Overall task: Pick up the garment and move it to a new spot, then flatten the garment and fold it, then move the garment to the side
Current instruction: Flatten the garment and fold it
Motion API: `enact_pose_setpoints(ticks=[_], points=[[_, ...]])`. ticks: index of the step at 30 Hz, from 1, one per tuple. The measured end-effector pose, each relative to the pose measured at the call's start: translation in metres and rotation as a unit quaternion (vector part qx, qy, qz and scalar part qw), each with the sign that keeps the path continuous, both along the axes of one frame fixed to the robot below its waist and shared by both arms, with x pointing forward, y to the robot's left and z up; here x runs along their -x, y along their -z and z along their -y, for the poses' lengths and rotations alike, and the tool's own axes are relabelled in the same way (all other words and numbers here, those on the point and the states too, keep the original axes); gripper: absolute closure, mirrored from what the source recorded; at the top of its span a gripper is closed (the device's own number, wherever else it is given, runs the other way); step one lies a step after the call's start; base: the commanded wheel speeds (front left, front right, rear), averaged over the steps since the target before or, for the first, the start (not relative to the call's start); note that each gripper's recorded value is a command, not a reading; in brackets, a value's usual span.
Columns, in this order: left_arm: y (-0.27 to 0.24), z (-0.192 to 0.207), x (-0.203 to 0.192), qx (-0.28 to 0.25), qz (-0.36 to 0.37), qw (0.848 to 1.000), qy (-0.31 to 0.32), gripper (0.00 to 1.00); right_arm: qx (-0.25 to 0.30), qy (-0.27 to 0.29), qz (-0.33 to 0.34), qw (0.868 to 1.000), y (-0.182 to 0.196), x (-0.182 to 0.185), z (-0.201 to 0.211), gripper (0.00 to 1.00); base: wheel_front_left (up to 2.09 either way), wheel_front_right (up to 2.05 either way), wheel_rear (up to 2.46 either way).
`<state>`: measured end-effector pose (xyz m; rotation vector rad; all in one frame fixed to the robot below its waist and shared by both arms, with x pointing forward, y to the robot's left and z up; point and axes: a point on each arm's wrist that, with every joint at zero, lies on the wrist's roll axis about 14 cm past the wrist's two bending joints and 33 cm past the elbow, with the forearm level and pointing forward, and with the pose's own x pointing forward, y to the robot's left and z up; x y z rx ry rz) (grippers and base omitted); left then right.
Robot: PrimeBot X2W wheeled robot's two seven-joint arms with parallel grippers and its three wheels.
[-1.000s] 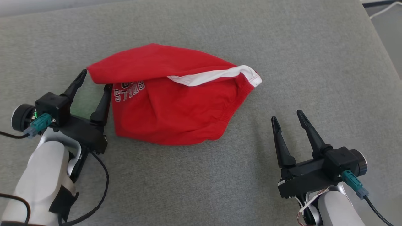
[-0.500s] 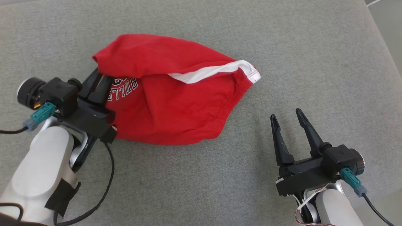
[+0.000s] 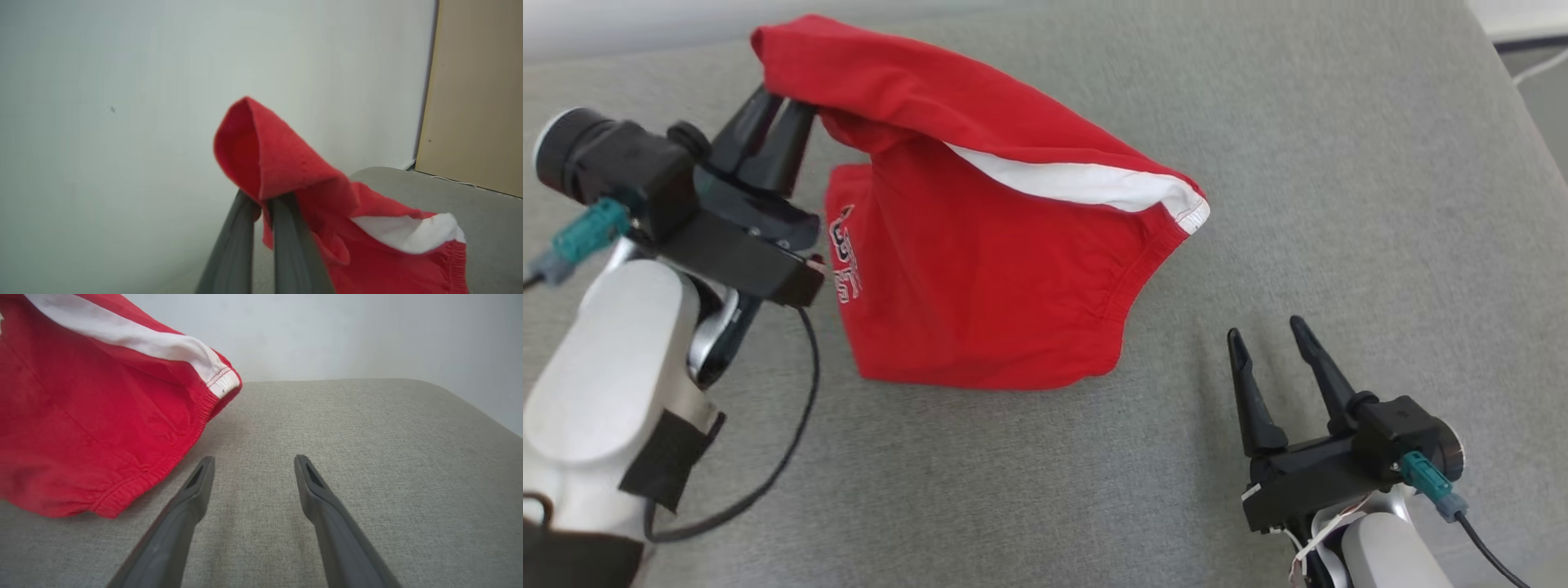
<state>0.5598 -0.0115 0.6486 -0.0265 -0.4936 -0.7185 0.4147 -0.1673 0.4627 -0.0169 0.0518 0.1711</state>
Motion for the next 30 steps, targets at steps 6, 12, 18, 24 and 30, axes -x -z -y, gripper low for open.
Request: enact_pose_setpoints(ticks=[6,12,18,24,30], points=[[0.034,-0.006,-0.002,-0.03,-0.125,0.992,0.0,1.0,-0.015,-0.014,0.012,1.0,-0.01,0.004,-0.014,0.0,0.0,0.0,0.0],[0.096,-0.025,0.024,-0.055,-0.325,0.944,0.016,1.0,-0.026,-0.028,0.014,0.999,-0.013,0.011,-0.026,0.0,0.0,0.0,0.0],[0.15,-0.057,0.07,-0.064,-0.471,0.88,0.025,1.0,-0.033,-0.054,0.025,0.998,-0.02,0.006,-0.044,0.0,0.0,0.0,0.0],[0.194,-0.062,0.141,-0.025,-0.6,0.796,0.077,1.0,-0.036,-0.078,0.03,0.996,-0.024,0.004,-0.061,0.0,0.0,0.0,0.0],[0.181,-0.066,0.157,0.102,-0.636,0.757,0.107,1.0,-0.039,-0.097,0.03,0.994,-0.024,0.002,-0.074,0.0,0.0,0.0,0.0]])
